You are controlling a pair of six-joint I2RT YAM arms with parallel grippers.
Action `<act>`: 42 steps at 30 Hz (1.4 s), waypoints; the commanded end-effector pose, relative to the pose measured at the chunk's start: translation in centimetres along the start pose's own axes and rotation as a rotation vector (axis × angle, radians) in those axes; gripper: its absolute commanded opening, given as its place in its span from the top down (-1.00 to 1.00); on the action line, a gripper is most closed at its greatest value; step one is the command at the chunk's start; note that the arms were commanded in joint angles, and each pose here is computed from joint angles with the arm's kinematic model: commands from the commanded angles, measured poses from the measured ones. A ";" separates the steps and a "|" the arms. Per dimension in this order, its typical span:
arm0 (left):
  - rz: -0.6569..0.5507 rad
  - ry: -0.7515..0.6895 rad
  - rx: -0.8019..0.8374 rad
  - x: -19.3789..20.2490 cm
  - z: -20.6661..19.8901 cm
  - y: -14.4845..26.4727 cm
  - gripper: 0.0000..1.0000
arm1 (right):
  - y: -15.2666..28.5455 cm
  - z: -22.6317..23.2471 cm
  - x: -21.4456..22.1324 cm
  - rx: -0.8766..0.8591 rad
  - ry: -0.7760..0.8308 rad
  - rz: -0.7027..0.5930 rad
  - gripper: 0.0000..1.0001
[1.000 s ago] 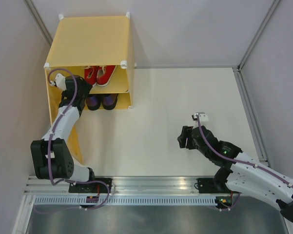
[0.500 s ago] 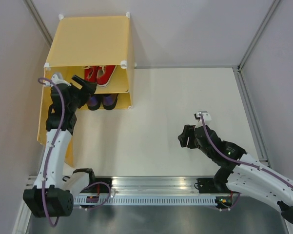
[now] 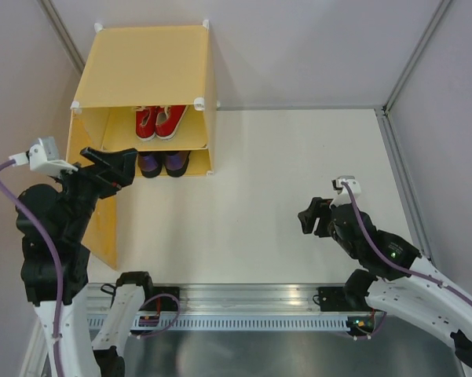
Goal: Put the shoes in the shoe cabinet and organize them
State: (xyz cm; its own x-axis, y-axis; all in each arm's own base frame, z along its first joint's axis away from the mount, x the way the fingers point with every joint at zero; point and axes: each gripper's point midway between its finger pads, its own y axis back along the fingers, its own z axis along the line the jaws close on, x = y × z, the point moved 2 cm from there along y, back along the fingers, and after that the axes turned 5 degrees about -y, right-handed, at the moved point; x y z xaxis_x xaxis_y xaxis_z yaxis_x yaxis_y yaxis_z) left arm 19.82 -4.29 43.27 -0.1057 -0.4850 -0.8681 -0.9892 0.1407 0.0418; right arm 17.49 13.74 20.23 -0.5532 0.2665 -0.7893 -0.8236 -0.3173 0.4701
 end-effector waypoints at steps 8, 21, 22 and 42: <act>-0.060 -0.206 -0.317 -1.8 4.0 7.1 -0.96 | 3.2 -1.7 -2.2 0.037 -0.034 -0.078 -0.62; -0.092 -0.257 -0.463 -0.9 6.7 10.6 -0.94 | 3.8 -1.9 -2.3 0.031 -0.055 -0.082 -0.93; -0.096 -0.259 -0.462 -1.0 6.7 10.8 -0.94 | 3.9 -2.0 -2.3 0.030 -0.058 -0.085 -0.94; 0.201 -0.110 -0.039 3.7 1.2 2.0 -0.90 | 4.0 -2.3 -2.4 0.035 -0.077 -0.104 -0.96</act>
State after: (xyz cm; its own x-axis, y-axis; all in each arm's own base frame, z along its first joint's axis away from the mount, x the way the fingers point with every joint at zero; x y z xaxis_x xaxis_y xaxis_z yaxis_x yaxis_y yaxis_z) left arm 15.23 -2.15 38.35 -0.2694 -0.3144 -0.9102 -0.9614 0.0337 0.2729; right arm 15.62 10.15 22.19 -0.4994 0.3381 -0.7976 -0.8635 -0.2693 0.4265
